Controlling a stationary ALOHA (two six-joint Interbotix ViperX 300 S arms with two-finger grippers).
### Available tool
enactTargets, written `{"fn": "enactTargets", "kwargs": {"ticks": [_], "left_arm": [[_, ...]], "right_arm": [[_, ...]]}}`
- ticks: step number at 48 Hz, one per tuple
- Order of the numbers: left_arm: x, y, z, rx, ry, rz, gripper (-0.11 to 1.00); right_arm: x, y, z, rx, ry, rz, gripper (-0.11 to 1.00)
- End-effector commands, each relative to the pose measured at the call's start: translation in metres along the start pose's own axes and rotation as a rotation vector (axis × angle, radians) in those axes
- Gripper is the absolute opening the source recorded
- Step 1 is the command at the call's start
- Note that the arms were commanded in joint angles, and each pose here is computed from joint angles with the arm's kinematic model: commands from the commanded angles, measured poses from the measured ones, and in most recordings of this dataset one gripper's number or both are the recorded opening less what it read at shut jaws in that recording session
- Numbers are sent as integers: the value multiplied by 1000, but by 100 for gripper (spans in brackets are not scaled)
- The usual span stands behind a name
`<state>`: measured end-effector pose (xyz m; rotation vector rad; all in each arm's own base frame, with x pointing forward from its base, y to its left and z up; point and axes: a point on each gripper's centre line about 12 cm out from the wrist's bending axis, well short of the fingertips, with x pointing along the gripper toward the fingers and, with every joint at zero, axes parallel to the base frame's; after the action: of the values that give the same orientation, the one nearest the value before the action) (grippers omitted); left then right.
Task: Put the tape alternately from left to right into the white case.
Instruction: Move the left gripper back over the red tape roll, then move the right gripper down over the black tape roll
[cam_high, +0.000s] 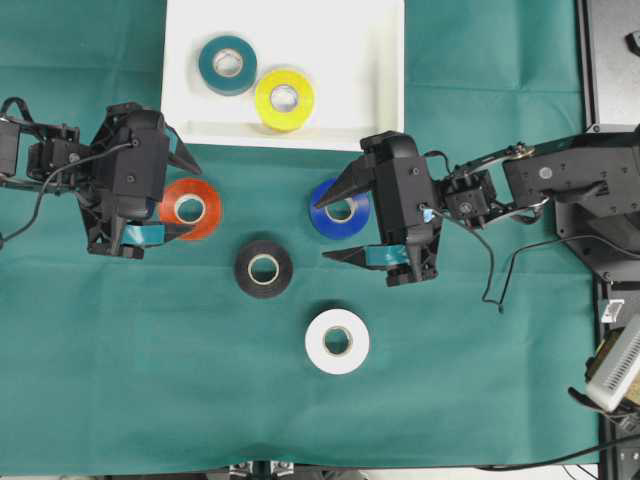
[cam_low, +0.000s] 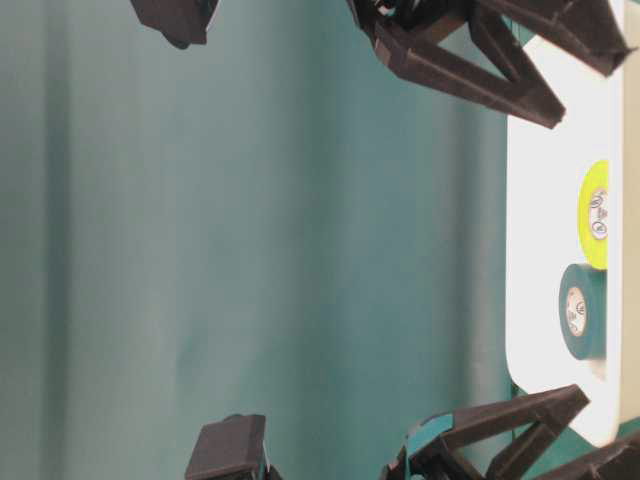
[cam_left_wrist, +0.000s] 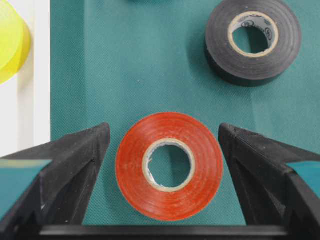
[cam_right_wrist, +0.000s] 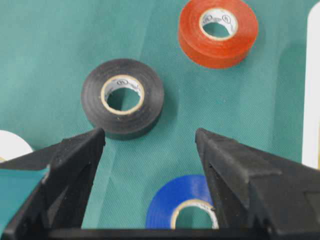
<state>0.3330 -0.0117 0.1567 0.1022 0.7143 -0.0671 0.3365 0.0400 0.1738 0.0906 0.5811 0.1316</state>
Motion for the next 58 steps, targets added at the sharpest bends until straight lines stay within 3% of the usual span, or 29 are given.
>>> {"fn": "enactTargets", "kwargs": {"ticks": [1, 19, 35, 46, 58], "left_arm": [[-3, 0, 7, -3, -28, 0, 64], [-4, -1, 2, -1, -20, 0, 64], [-4, -1, 2, -1, -20, 0, 64], [-4, -1, -1, -3, -12, -1, 64], [-4, -1, -2, -3, -9, -1, 64]], "right_arm": [[2, 3, 16, 0, -47, 15, 81], [35, 1, 18, 11, -4, 5, 81], [59, -8, 15, 80, 93, -62, 81], [76, -9, 13, 91, 117, -71, 81], [86, -9, 9, 161, 131, -76, 81]]}}
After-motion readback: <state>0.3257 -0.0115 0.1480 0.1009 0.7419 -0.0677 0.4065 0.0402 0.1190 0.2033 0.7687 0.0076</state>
